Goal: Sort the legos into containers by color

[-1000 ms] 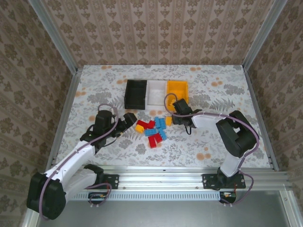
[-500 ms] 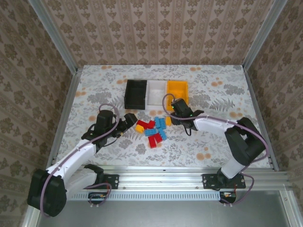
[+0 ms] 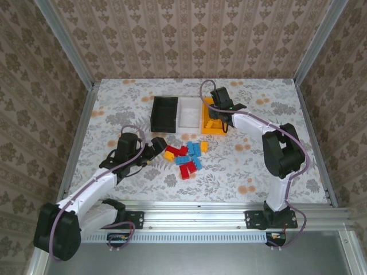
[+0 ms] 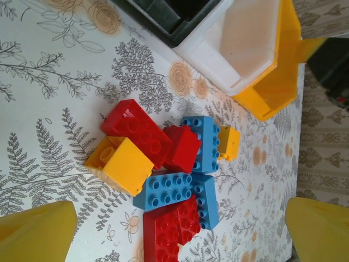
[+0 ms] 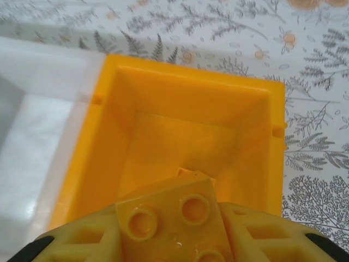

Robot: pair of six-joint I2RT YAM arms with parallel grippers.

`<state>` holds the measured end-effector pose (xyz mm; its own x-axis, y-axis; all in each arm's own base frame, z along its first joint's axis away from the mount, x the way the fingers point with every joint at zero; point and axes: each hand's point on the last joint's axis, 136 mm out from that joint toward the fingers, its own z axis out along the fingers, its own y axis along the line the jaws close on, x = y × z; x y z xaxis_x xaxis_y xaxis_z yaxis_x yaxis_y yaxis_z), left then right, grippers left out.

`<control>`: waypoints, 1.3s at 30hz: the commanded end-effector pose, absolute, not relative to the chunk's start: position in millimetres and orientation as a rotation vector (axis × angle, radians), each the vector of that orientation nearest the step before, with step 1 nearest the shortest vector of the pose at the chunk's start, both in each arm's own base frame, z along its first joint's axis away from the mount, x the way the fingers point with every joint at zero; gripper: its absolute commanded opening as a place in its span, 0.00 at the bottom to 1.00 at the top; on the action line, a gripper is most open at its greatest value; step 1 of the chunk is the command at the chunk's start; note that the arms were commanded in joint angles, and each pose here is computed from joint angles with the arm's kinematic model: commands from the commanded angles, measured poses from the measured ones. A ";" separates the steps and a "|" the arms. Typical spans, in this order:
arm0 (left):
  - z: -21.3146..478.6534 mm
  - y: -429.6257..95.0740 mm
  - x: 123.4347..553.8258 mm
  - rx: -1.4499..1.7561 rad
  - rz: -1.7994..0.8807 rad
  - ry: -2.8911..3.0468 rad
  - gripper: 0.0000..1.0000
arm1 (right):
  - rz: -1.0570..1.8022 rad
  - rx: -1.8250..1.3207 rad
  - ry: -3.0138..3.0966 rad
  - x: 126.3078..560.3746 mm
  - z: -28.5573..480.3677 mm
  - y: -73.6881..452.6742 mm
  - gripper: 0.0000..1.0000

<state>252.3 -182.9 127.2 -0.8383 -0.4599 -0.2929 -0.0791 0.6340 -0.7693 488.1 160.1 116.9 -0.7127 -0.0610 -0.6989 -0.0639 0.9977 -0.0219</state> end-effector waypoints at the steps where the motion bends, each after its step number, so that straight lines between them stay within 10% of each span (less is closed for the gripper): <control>1: 143.1 -181.3 252.0 -0.381 -1.091 2.343 1.00 | 0.004 -0.118 2.422 485.7 109.6 161.5 0.40; 19: 148.0 -178.2 251.7 -0.385 -1.090 2.321 1.00 | 0.048 -0.214 2.340 434.5 159.5 186.3 0.53; 26: 138.8 -179.1 252.8 -0.416 -1.098 2.325 1.00 | 0.186 -0.133 2.422 350.3 114.1 211.8 0.63; 39: 128.9 -194.4 247.0 -0.382 -1.136 2.386 1.00 | 0.189 -0.084 2.505 353.3 59.4 225.9 0.70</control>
